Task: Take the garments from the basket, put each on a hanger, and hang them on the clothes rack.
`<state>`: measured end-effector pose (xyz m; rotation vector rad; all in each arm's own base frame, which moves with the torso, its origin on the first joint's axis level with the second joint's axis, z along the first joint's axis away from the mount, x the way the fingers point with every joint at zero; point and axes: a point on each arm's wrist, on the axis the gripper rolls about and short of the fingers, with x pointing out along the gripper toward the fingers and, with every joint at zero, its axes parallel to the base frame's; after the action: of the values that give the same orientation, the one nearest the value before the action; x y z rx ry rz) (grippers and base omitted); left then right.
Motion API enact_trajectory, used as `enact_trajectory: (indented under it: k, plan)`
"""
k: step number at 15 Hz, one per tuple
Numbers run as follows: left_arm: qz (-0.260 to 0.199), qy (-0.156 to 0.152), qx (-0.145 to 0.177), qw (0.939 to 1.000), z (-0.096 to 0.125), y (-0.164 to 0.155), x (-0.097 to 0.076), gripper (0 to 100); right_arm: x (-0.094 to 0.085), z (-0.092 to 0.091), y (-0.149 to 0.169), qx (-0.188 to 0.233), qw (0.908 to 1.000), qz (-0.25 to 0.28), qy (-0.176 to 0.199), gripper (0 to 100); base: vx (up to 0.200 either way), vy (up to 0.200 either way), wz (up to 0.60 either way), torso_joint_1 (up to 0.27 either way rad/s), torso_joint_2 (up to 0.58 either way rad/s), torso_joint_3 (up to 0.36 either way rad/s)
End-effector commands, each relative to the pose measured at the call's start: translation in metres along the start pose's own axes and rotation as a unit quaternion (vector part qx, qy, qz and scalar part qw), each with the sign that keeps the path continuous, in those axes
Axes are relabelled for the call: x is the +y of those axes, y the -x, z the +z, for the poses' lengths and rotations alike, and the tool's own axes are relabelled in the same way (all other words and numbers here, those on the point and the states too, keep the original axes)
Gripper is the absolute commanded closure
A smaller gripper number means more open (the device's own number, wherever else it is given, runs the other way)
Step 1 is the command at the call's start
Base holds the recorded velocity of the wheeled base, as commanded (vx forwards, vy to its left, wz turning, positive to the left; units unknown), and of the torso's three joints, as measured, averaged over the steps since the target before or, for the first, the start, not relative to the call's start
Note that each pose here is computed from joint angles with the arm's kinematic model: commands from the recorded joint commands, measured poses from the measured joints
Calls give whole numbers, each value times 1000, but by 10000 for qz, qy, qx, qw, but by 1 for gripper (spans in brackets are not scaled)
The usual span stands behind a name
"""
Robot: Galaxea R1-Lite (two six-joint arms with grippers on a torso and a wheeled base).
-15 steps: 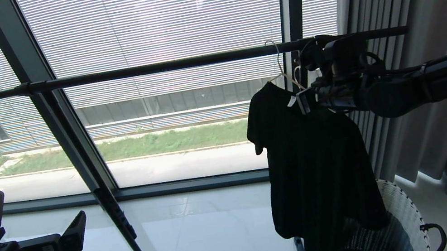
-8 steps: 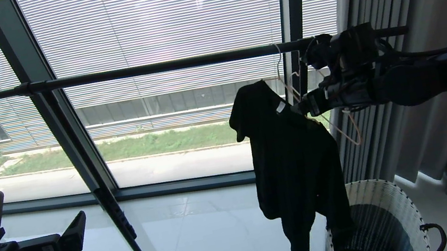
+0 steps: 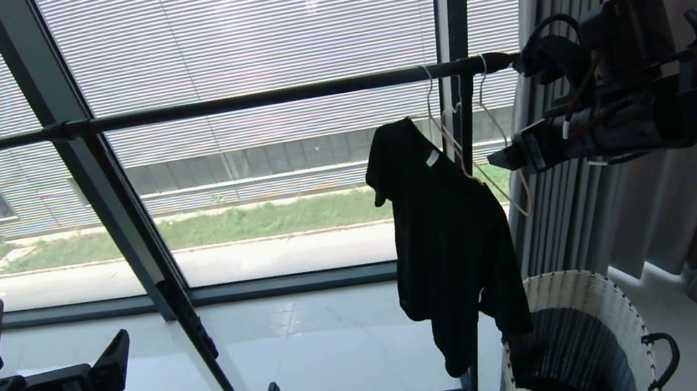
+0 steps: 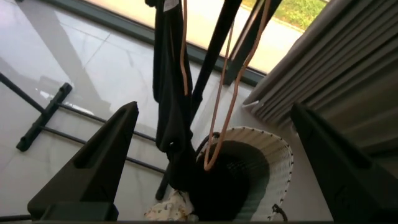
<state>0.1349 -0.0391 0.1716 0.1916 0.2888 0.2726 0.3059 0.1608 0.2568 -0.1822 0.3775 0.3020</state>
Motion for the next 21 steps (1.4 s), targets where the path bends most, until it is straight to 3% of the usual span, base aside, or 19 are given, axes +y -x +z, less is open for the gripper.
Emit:
enact_trajectory:
  k: [1, 7, 10, 12, 16, 21]
  plan:
    - [72, 10, 28, 10000, 0, -2, 1, 0, -4, 3, 16, -113, 9998, -159, 13, 0, -200, 0, 0, -2, 2, 12]
    - [79, 6, 48, 10000, -2, -1, 2, 0, -9, -5, 30, -10, 9975, -699, 57, 0, -33, 0, 0, 0, 0, 0]
    - [259, 77, 143, 9995, -4, -7, 8, 0, -15, -11, 59, -80, 9965, -825, 87, 0, 0, 0, 0, 0, 0, 0]
    - [223, 184, 225, 9993, -6, -11, 18, 0, -21, -36, 94, 37, 9961, -842, 261, 0, 0, 0, 0, 0, 0, 0]
    - [346, 239, 229, 9989, -7, -11, 22, 0, -27, -72, 120, 307, 9927, -1119, 315, 0, 0, 0, 0, 0, 0, 0]
    - [348, 246, 202, 9989, -6, -10, 23, 0, -35, -83, 129, 367, 9909, -1268, 260, 0, 0, 0, 0, 0, 0, 0]
